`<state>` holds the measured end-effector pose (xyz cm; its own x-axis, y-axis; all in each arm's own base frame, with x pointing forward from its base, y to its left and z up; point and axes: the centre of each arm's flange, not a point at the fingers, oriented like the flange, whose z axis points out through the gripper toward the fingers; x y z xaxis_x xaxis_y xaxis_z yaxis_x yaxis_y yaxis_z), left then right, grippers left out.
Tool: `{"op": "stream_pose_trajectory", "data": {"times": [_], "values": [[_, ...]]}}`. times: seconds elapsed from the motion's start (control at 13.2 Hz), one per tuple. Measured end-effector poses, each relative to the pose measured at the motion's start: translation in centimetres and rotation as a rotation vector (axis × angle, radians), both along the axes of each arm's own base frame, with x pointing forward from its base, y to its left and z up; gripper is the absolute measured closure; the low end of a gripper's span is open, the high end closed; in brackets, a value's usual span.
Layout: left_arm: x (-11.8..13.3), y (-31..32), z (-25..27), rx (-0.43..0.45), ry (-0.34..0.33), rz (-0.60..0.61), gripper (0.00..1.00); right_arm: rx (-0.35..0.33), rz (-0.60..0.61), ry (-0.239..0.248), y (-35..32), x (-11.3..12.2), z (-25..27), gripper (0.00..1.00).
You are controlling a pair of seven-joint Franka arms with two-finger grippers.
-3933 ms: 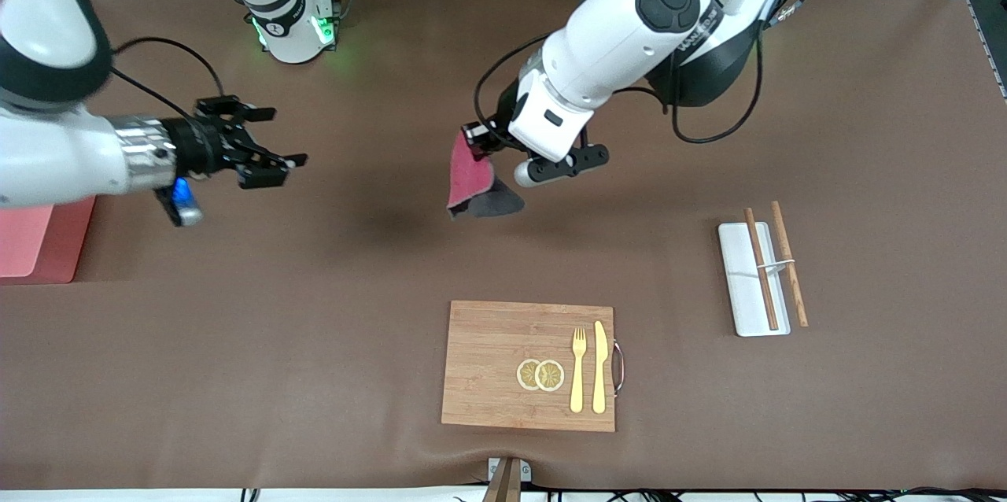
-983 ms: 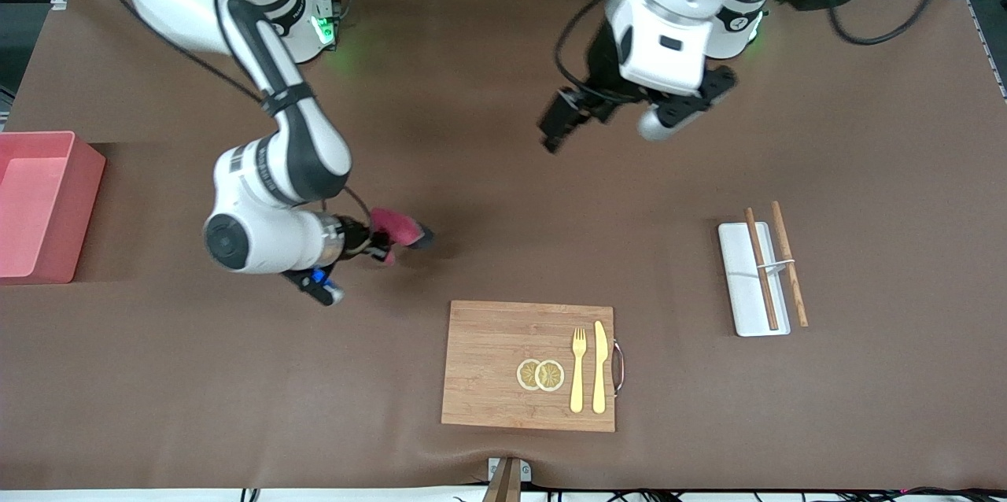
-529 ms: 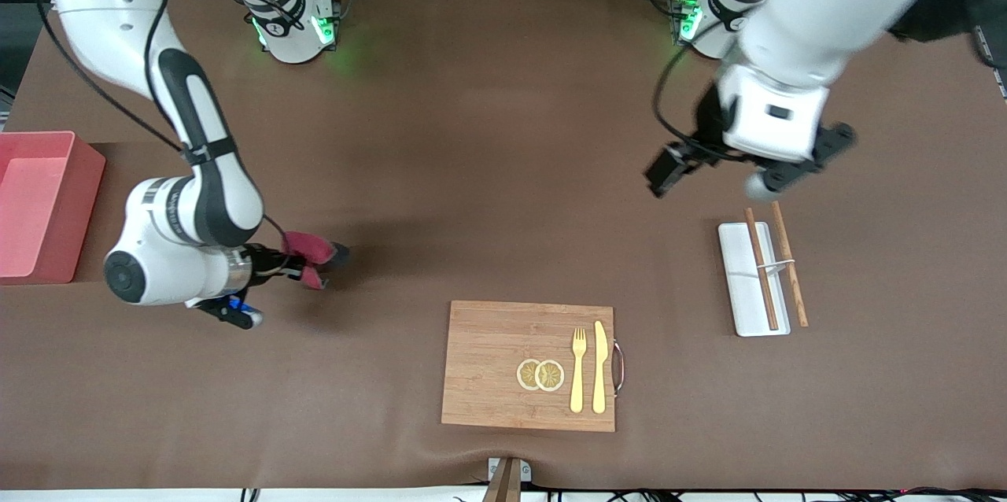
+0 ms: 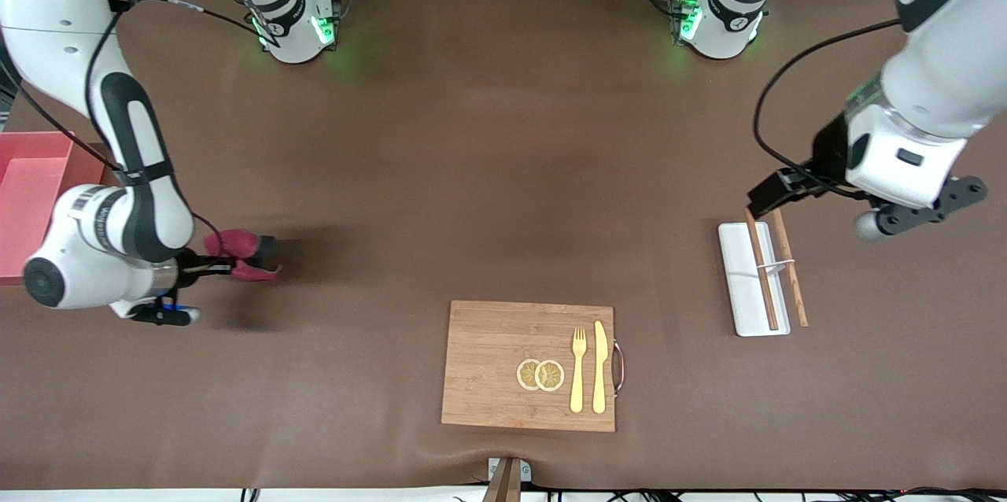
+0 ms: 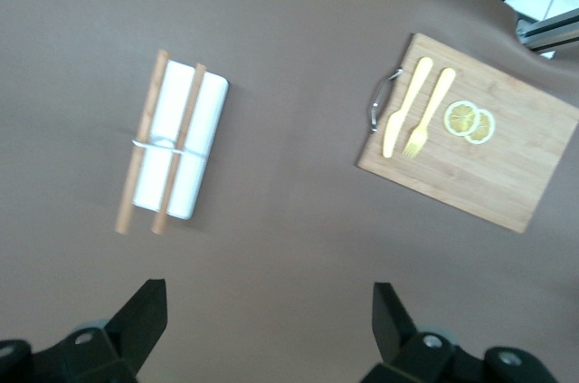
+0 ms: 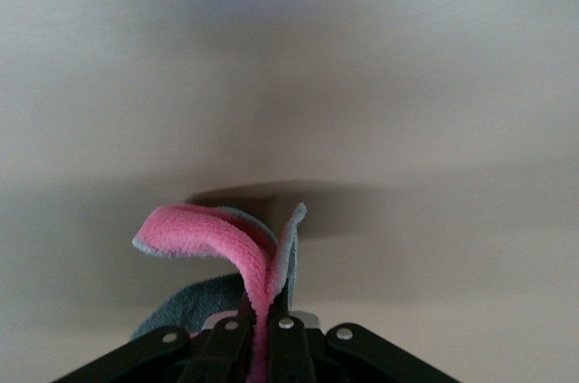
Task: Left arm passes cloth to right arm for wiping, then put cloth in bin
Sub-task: 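Wipe the table surface with the cloth in the right gripper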
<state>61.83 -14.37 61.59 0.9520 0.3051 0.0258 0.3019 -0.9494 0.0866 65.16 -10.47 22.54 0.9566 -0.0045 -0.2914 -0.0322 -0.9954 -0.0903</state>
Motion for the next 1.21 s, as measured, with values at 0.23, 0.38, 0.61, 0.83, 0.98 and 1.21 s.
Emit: {"op": "stream_pose_trajectory", "data": {"times": [0.23,0.38,0.61,0.83,0.98,1.21], "values": [[-0.9,4.0,0.4,0.035,0.005,-0.095,0.0,-0.01,0.159,-0.1,-8.6,-0.6,0.9,0.95],[-2.7,6.0,1.2,0.05,0.011,-0.119,0.0,-0.053,0.255,-0.144,-12.9,-0.8,2.1,0.95],[-5.1,6.3,2.1,0.058,0.031,-0.12,0.0,-0.131,0.365,-0.183,-13.4,0.9,4.9,0.95],[-5.4,6.8,1.9,0.061,0.038,-0.166,0.0,-0.129,0.339,-0.174,-8.9,1.9,4.2,0.95],[-5.1,8.9,1.9,0.065,0.035,-0.222,0.0,-0.112,0.264,-0.144,-4.0,2.0,2.1,0.95],[-5.2,11.3,2.0,0.069,0.034,-0.261,0.0,-0.059,0.136,-0.094,5.2,1.7,-0.1,0.95]]}}
